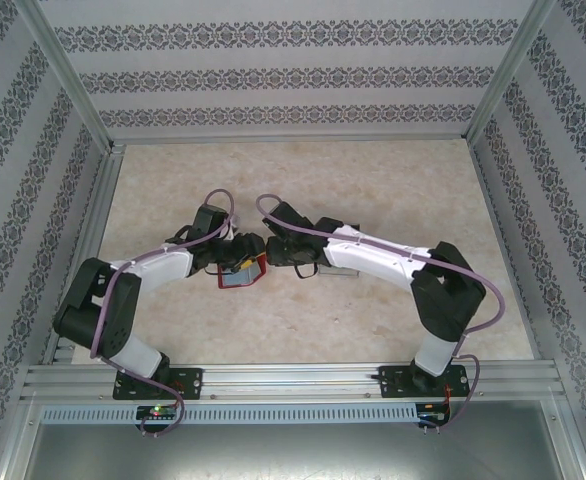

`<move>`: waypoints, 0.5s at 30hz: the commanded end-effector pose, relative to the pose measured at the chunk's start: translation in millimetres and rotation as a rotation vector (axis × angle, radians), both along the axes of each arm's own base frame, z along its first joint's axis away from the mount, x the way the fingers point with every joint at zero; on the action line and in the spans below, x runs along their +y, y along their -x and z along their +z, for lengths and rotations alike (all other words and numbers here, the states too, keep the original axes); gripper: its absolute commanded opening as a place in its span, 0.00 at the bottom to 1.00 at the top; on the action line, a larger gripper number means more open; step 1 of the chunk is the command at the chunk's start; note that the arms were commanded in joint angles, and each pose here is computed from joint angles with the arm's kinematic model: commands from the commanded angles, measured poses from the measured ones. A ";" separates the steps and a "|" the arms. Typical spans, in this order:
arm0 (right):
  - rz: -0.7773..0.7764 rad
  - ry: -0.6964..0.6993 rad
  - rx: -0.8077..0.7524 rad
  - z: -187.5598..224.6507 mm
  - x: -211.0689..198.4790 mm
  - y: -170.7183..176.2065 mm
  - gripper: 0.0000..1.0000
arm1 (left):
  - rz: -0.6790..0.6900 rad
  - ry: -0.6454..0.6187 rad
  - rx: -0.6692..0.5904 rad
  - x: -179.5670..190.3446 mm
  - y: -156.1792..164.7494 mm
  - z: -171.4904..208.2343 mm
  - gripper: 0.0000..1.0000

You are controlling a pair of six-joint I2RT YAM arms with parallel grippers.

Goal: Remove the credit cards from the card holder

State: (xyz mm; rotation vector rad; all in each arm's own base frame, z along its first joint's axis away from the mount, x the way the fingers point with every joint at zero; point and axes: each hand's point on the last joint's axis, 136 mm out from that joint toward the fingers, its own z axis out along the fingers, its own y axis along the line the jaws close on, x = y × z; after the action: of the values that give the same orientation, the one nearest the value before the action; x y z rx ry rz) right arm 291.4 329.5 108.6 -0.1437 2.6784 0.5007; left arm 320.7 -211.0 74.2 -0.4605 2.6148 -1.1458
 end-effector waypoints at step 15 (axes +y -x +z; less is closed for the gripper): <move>0.001 -0.266 0.078 -27.4 43.2 11.3 0.14 | 0.071 -0.112 0.047 6.3 -21.1 -15.4 0.55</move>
State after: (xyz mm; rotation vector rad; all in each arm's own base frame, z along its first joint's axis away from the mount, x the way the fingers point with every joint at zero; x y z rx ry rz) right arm 285.1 358.0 93.9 -0.0774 2.6381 0.7813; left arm 341.7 -210.6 60.2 -0.5363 2.6420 -1.0382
